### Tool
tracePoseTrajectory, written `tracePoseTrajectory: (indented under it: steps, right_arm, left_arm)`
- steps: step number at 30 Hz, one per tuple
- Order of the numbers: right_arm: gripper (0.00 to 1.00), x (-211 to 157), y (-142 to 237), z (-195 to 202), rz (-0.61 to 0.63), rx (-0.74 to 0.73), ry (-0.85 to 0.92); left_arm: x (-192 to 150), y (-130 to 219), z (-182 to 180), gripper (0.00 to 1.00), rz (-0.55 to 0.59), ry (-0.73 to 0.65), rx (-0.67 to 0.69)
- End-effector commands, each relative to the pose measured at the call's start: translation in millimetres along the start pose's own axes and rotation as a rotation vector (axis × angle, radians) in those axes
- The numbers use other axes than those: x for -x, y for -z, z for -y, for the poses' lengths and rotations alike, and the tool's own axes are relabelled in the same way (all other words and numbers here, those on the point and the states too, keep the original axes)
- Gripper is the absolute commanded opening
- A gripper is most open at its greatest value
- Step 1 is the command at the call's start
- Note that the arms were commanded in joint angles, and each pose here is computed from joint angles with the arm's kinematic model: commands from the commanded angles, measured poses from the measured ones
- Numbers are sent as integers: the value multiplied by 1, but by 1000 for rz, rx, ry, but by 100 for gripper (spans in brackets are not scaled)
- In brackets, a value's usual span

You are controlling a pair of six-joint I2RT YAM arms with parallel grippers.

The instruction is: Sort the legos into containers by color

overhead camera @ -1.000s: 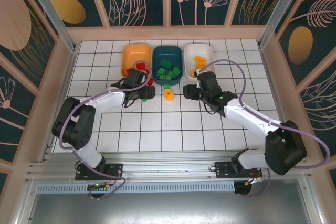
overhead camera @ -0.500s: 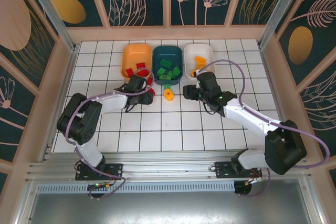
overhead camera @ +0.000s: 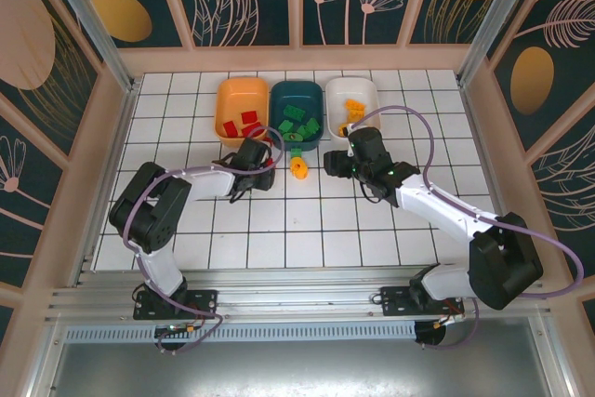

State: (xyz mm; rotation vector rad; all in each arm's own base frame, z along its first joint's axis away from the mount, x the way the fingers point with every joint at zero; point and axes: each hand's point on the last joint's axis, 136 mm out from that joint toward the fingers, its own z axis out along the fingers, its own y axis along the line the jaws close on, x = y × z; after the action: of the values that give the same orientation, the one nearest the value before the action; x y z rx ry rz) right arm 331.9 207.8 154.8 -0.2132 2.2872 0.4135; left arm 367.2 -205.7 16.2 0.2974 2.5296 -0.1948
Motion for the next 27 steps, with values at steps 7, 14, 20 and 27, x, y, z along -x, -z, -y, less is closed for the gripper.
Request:
tracePoseTrajectory:
  steps: [7, 14, 20, 27]
  right_arm:
    - [68, 12, 4, -8, 37, 20, -17]
    - [68, 14, 9, -2, 53, -7, -14]
    - [68, 16, 12, 3, 69, -19, -29]
    - [67, 14, 14, 3, 63, -11, -30]
  left_arm:
    - [-4, 24, 29, 33, 25, -17, -35]
    - [24, 68, 64, 24, 108, -35, -123]
    - [113, 97, 56, 12, 305, 64, -50]
    - [181, 27, 75, 9, 241, 122, -85]
